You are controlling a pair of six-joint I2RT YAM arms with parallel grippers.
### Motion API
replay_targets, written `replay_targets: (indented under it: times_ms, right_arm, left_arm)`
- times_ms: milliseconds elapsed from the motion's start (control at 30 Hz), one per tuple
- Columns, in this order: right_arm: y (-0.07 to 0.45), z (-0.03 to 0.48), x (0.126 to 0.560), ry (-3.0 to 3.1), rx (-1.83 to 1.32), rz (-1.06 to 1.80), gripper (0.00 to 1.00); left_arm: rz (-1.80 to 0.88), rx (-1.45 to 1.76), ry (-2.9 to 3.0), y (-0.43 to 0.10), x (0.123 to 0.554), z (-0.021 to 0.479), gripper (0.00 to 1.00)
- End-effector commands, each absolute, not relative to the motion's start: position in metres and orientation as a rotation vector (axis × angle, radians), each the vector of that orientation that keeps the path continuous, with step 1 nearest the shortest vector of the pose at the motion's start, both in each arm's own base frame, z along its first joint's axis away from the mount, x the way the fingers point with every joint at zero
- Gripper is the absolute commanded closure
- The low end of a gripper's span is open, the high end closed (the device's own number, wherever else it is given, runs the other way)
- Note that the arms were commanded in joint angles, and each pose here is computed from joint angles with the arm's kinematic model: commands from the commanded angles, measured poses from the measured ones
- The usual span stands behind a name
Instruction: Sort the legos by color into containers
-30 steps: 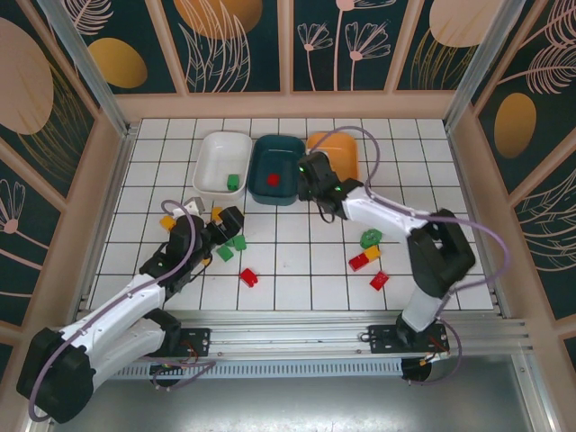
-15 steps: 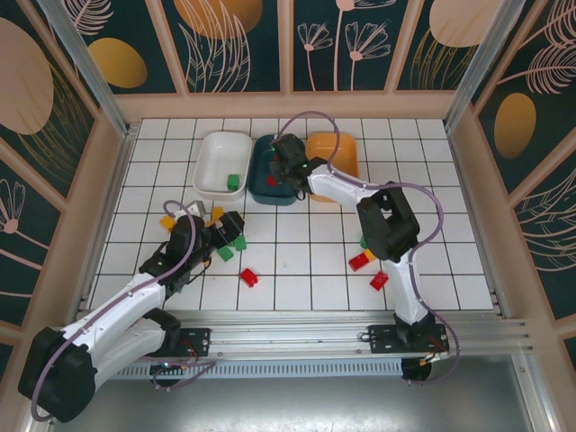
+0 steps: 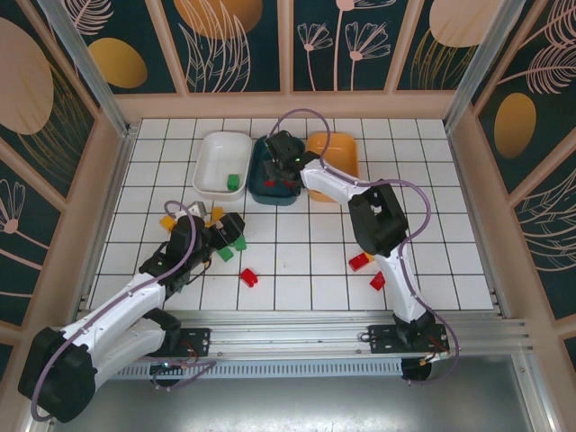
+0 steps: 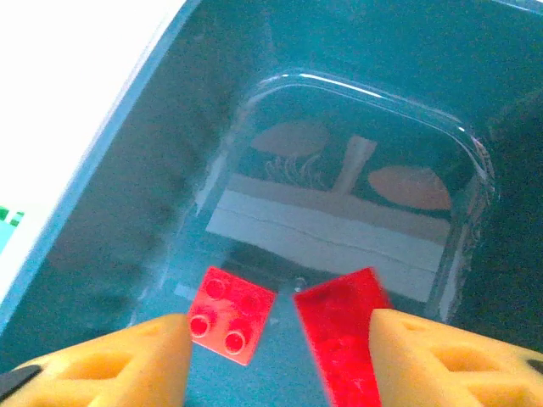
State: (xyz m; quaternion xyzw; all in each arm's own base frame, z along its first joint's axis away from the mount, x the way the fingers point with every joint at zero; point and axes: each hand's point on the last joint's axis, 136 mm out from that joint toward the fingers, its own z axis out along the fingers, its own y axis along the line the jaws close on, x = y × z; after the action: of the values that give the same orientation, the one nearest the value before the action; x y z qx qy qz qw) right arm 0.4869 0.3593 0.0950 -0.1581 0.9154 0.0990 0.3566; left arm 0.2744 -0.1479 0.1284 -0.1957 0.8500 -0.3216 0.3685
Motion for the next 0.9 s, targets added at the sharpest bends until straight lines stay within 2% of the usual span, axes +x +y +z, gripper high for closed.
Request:
replay_targets:
  times_ms: [0, 100, 233, 400, 467, 533, 700, 800, 867]
  right_arm:
    - [0.357, 0.139, 0.486, 2.304, -0.396, 0.266, 0.38]
    - [0.342, 0.168, 0.471, 2.256, -0.337, 0.263, 0.38]
    - [0.305, 0.203, 0.43, 2.198, -0.203, 0.287, 0.41]
    - [0.215, 0.194, 0.367, 2.22, 0.005, 0.167, 0.51]
    - [0.173, 0.182, 0.341, 2.252, 0.105, 0.12, 0.58]
    - [0.143, 0.17, 0.317, 2.282, 0.18, 0.108, 0.6]
    - [0.096, 0.133, 0.262, 2.386, 0.303, 0.067, 0.49]
    - [0.091, 0.113, 0.243, 2.44, 0.337, 0.096, 0.38]
    - [0.1, 0.103, 0.238, 2.479, 0.354, 0.172, 0.36]
  left_arm:
    - [-0.863, -0.489, 2.167, -0.151, 0.276, 0.141, 0.01]
    - [-0.901, -0.468, 2.162, -0.157, 0.275, 0.143, 0.01]
    - [-1.006, -0.426, 2.17, -0.174, 0.275, 0.14, 0.01]
    - [-1.075, -0.313, 2.184, -0.203, 0.271, 0.142, 0.01]
    - [-1.09, -0.233, 2.177, -0.223, 0.266, 0.15, 0.01]
    - [-1.139, -0.139, 2.173, -0.247, 0.259, 0.155, 0.02]
    - [-1.28, 0.035, 2.127, -0.294, 0.242, 0.171, 0.02]
    - [-1.307, 0.082, 2.12, -0.307, 0.236, 0.174, 0.02]
    - [-1.308, 0.092, 2.129, -0.312, 0.235, 0.171, 0.02]
